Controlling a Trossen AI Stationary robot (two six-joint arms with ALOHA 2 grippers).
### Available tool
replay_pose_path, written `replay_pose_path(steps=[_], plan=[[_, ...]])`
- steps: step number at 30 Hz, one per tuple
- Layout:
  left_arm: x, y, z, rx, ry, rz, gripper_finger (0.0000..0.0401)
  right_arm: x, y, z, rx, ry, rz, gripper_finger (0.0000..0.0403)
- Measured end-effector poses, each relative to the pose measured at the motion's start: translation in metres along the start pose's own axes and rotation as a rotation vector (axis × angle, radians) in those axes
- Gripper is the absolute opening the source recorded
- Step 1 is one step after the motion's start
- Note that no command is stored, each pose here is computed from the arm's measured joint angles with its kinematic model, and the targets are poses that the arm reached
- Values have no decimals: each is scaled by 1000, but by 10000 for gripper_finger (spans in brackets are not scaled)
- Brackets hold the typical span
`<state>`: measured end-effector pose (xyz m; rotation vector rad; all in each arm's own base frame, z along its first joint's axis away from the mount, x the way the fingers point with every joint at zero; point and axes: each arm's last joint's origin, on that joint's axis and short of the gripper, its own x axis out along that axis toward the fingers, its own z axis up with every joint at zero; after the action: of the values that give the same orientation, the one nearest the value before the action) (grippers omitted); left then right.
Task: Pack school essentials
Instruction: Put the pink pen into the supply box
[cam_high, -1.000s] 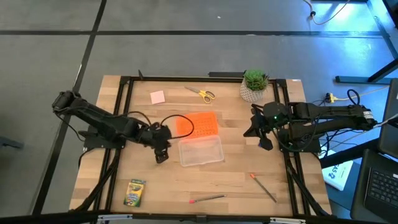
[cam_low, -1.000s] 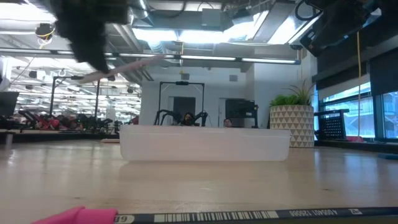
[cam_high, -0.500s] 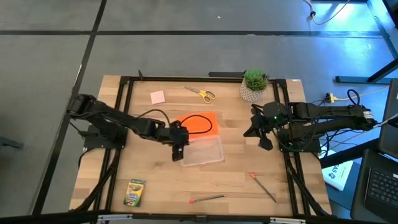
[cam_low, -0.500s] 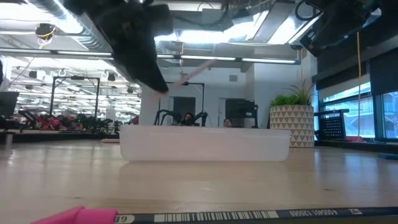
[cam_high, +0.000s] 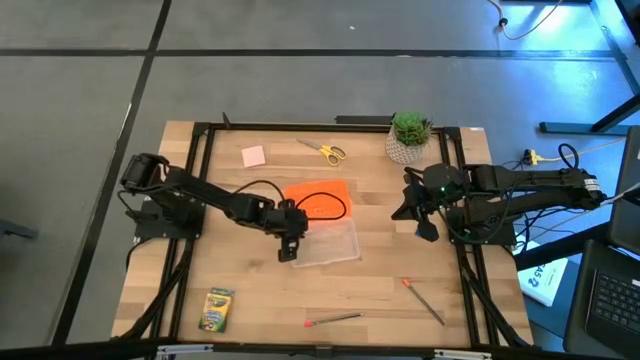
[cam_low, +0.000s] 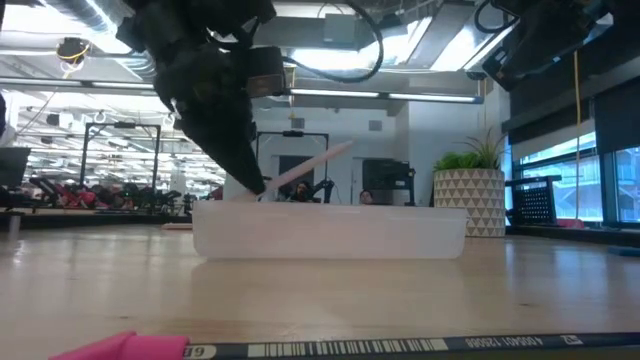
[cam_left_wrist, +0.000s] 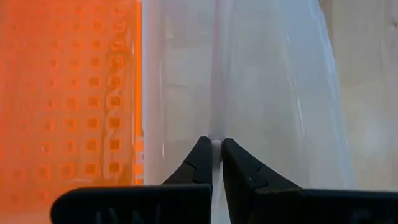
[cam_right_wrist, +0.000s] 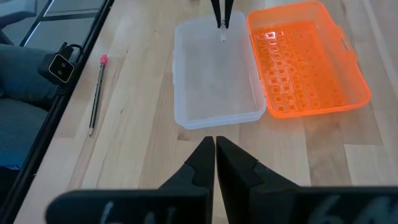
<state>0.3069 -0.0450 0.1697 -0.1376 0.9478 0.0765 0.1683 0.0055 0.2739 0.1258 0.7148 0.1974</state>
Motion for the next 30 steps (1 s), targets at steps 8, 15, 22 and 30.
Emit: replay_pose_path(steps=[8,15,22,30], plan=[[9,3,-6,1,59,22,5,0,0,0,1,1,0,20],[9,3,-7,2,58,40,10,0,0,0,1,1,0,19],[9,3,-7,-10,59,41,39,0,0,0,1,1,0,20],[9,4,-7,-24,55,55,26,0,0,0,1,1,0,20]])
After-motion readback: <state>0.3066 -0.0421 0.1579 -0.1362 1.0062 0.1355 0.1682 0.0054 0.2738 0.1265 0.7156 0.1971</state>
